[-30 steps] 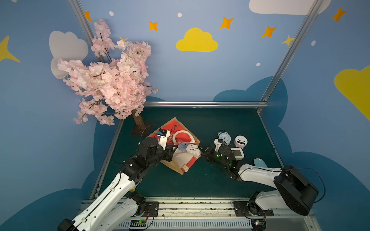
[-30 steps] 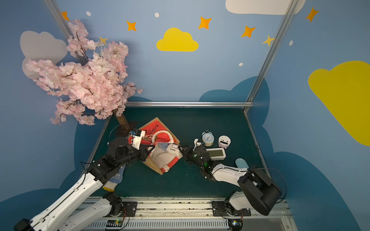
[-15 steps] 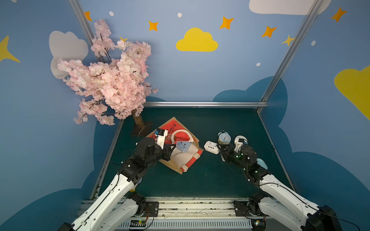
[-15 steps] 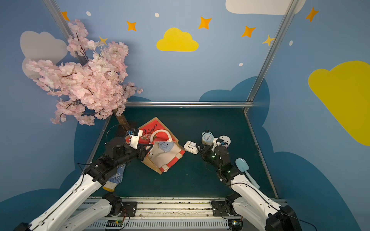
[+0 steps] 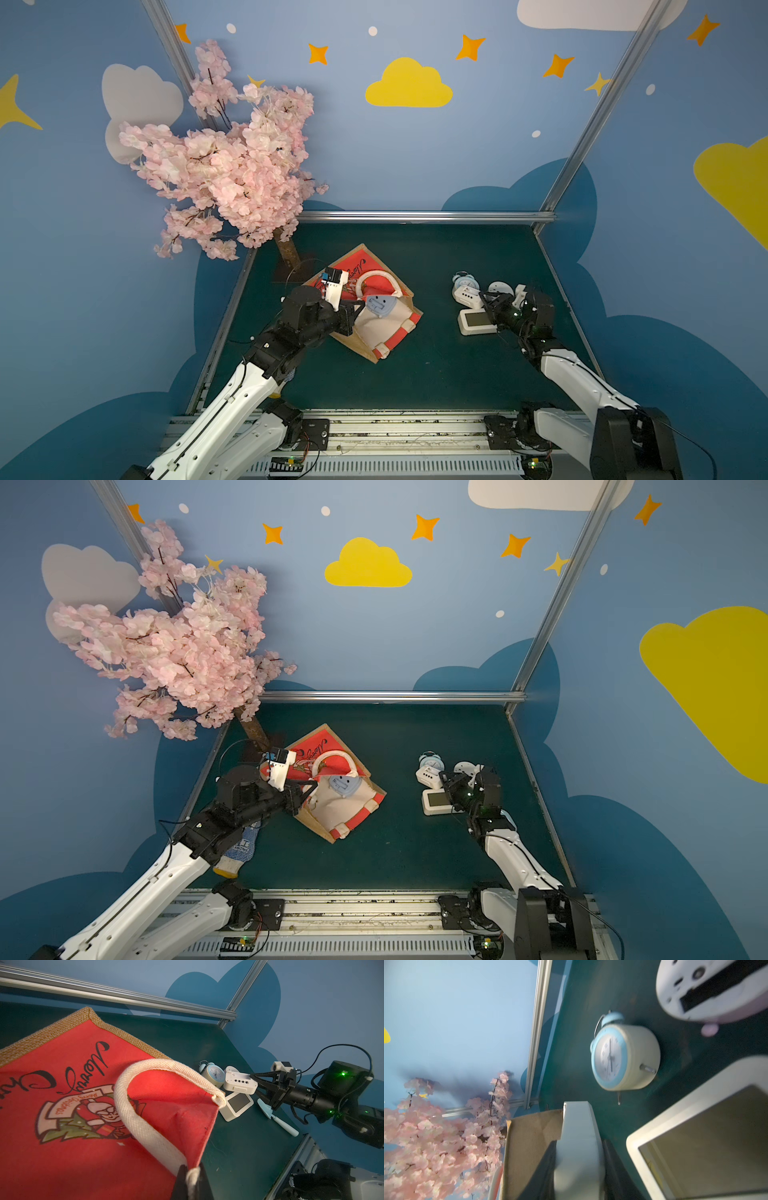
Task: Take the alarm clock out of the canvas bag
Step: Place the alarm at the center of the board.
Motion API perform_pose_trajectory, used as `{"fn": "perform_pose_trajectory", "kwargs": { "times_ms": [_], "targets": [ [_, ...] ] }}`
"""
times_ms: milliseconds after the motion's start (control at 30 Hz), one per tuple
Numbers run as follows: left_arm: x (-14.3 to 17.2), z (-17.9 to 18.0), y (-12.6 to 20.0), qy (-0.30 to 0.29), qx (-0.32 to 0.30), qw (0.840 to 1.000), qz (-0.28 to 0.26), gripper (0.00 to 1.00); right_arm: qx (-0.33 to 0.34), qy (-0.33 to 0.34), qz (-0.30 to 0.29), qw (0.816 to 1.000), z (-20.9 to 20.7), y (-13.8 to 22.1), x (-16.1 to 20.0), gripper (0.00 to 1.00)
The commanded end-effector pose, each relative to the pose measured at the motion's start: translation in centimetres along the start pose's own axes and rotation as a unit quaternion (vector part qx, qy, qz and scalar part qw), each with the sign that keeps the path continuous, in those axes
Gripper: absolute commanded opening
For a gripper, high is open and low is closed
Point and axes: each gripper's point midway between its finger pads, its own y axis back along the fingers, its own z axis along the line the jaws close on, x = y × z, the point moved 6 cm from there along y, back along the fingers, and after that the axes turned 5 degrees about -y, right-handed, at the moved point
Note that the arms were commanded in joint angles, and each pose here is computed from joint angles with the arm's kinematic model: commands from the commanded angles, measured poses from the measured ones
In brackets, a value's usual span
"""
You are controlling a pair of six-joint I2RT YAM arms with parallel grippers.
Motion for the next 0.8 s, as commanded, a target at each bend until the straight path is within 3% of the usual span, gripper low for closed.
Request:
{"fn": "perform_pose_trajectory", "kwargs": {
  "times_ms": [0,167,333,767],
  "targets": [
    [-1.5,-1.0,0.6,-0.017,0.028,0.999,-0.036,0.05,-0.036,0.035,-0.005,0.999,1.9,-0.5,-2.8,0.19],
    [-1.6,-0.9,0.4,-0.017,0.028,0.999,-0.036,0.05,-0.062,0.023,-0.013,0.998,2.0,-2.6,-7.2,0.18],
    [-1.7,-1.0,0.4,-0.020,0.029,0.999,-0.039,0.05,-0.038,0.048,-0.015,0.998,2.3,-5.0,-10.7,0.17],
    [-2.4,-2.0,0.4,-0.031,0.071,0.996,-0.050,0.05,0.007,0.083,0.064,0.994,-0.6,-10.3,-13.4,0.16]
  ]
}}
